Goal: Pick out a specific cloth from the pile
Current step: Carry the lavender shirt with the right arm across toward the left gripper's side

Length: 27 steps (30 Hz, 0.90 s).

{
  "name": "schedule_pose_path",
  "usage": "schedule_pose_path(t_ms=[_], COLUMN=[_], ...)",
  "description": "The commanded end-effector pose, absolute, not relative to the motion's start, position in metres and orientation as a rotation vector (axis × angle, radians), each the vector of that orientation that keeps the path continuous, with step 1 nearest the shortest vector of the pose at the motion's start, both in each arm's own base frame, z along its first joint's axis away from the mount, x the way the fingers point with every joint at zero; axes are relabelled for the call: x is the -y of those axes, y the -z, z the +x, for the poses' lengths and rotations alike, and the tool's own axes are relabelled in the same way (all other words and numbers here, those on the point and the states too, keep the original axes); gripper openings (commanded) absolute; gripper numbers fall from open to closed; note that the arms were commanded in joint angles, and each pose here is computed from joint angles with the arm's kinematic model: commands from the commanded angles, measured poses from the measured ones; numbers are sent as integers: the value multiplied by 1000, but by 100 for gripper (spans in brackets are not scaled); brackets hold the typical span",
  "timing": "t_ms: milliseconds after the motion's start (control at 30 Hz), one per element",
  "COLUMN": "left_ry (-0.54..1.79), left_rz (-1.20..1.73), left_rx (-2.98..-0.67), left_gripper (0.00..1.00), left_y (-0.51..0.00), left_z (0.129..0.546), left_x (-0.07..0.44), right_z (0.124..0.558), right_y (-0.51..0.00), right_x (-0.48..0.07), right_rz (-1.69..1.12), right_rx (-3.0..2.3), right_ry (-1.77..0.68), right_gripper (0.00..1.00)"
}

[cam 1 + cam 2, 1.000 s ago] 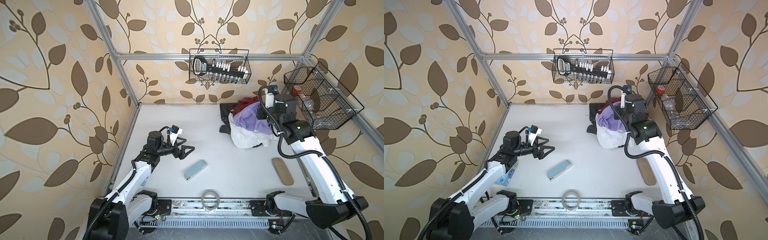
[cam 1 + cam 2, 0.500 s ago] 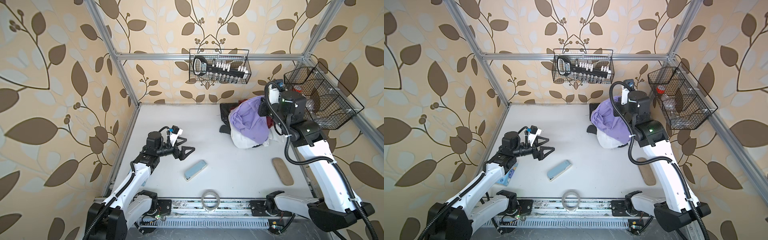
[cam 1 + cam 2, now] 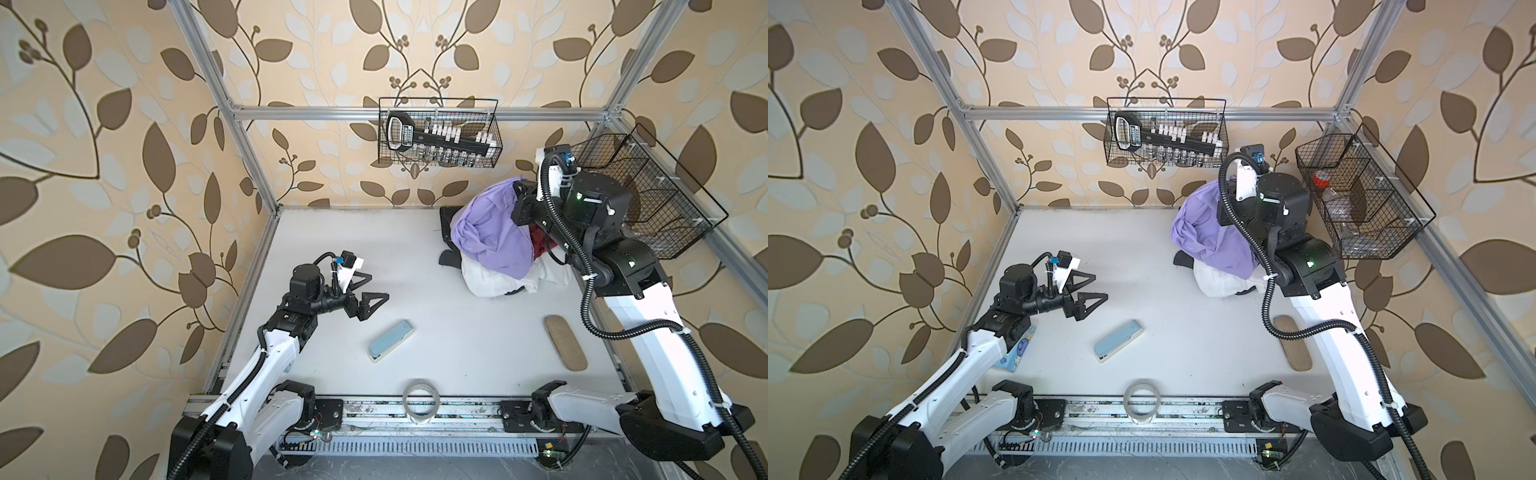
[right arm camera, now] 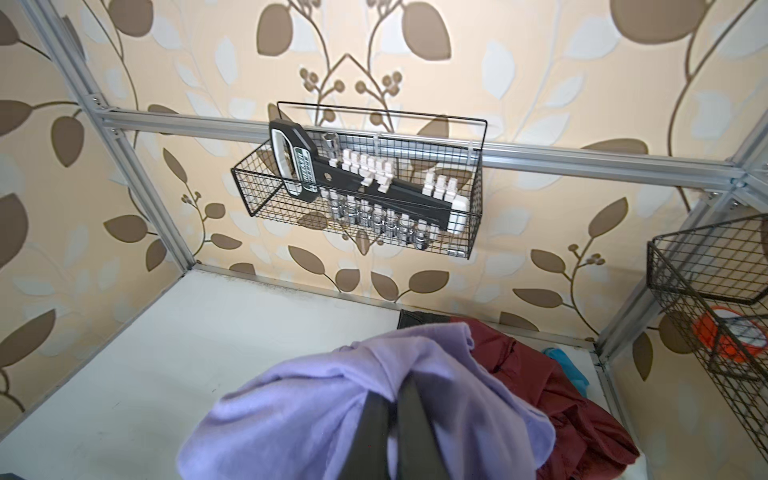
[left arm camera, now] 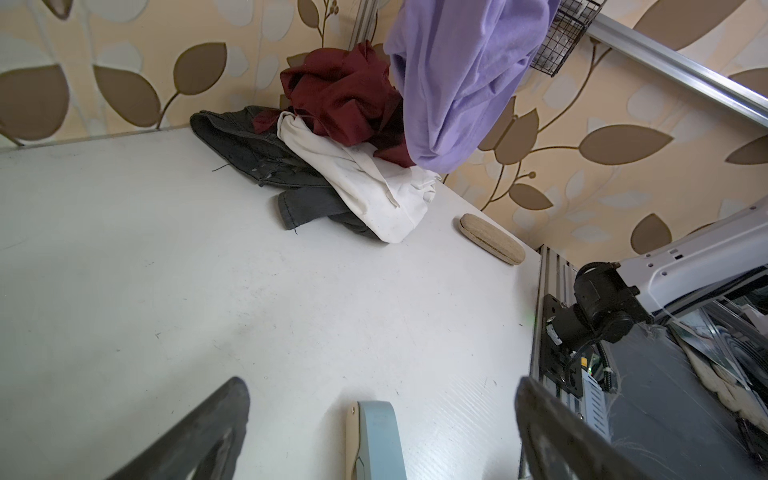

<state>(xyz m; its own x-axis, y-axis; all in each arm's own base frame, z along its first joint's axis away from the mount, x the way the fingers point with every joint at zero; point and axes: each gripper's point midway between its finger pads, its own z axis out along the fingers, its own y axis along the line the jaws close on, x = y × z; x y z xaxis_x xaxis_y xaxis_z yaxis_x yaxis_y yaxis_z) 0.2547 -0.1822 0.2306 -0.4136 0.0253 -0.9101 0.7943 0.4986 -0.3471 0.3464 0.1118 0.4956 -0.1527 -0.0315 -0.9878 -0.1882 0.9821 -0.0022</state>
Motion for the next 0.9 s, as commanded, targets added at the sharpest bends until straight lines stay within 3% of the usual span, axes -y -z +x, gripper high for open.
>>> schedule_pose_path(t_ms=[0,333,867], left_ry=[992,977,843], left_rz=[730,733,668], left_rx=[-1739,-1733,-1684], left_gripper=[99,99,99], left_y=[-238,-239,-246], left_z=[251,250,253], left_x=[185,184,172], right_z=[346,362,424], right_y=[-523,-510,-420], right_x=[-133,-225,-415], right_rz=[-191,-360,-654], right_rx=[-1642,-1655,-1747], right_ry=[-214,-333,-637], right_gripper=[0,0,0])
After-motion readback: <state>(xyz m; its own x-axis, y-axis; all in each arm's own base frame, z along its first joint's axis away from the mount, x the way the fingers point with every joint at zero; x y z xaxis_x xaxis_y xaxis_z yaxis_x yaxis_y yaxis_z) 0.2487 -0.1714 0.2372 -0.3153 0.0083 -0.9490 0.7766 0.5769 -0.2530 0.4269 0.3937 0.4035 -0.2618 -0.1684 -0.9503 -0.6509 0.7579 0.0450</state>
